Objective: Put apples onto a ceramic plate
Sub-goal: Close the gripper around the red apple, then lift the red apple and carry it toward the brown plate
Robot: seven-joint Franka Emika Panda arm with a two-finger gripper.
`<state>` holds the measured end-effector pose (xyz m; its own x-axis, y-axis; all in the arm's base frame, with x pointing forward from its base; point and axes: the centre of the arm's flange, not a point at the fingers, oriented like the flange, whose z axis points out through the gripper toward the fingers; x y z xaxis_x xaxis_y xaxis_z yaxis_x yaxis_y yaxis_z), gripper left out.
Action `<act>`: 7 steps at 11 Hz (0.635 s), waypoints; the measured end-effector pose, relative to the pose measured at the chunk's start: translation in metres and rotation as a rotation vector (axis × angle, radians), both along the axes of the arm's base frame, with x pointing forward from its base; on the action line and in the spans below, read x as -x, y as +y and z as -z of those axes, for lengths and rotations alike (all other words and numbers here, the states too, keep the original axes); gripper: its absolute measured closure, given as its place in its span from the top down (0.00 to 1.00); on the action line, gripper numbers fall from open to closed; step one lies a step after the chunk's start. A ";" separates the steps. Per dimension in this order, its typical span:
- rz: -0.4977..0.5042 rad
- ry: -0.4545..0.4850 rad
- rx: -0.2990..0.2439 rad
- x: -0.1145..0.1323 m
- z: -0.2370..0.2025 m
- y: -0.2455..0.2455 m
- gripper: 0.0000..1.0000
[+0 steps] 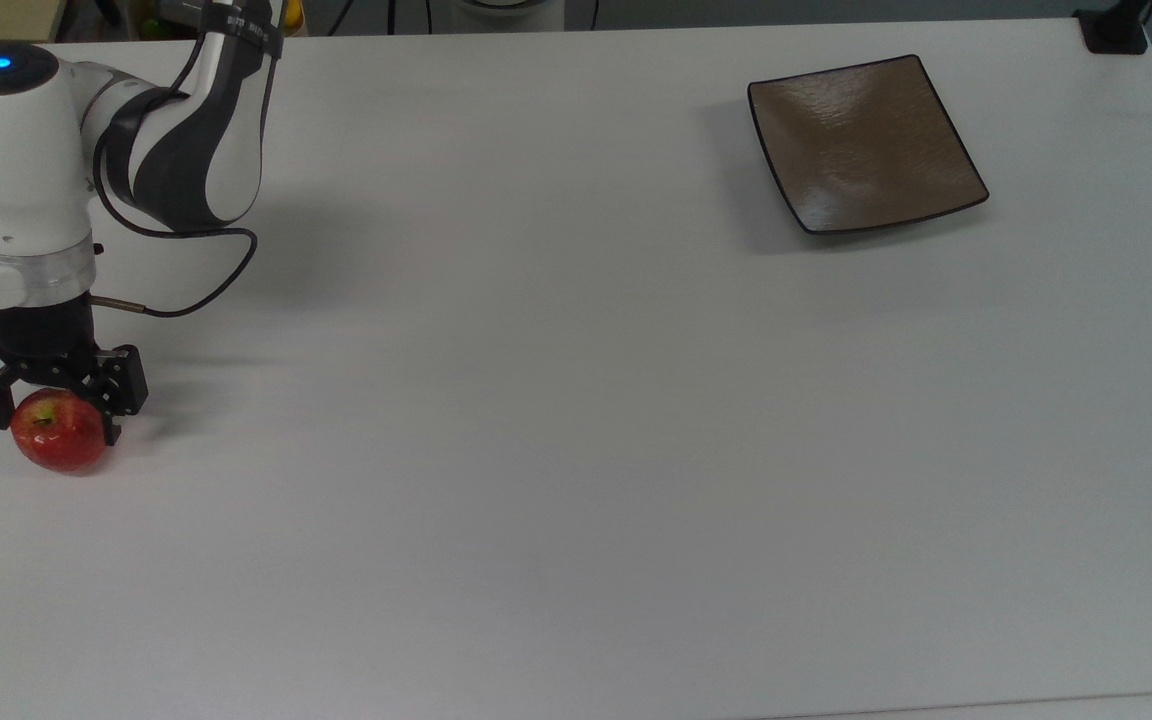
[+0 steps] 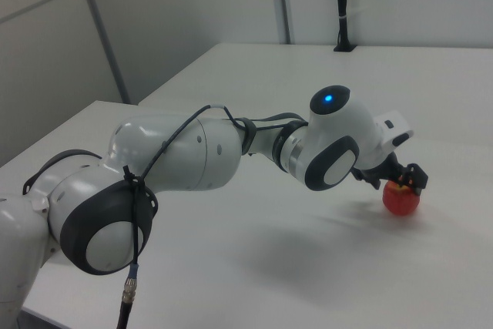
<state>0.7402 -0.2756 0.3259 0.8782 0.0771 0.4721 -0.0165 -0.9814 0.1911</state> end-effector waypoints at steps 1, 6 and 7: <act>0.002 0.004 -0.003 0.000 0.004 0.000 1.00; -0.025 0.024 0.046 -0.001 0.007 0.002 0.77; -0.030 0.027 0.053 -0.002 0.007 0.003 0.76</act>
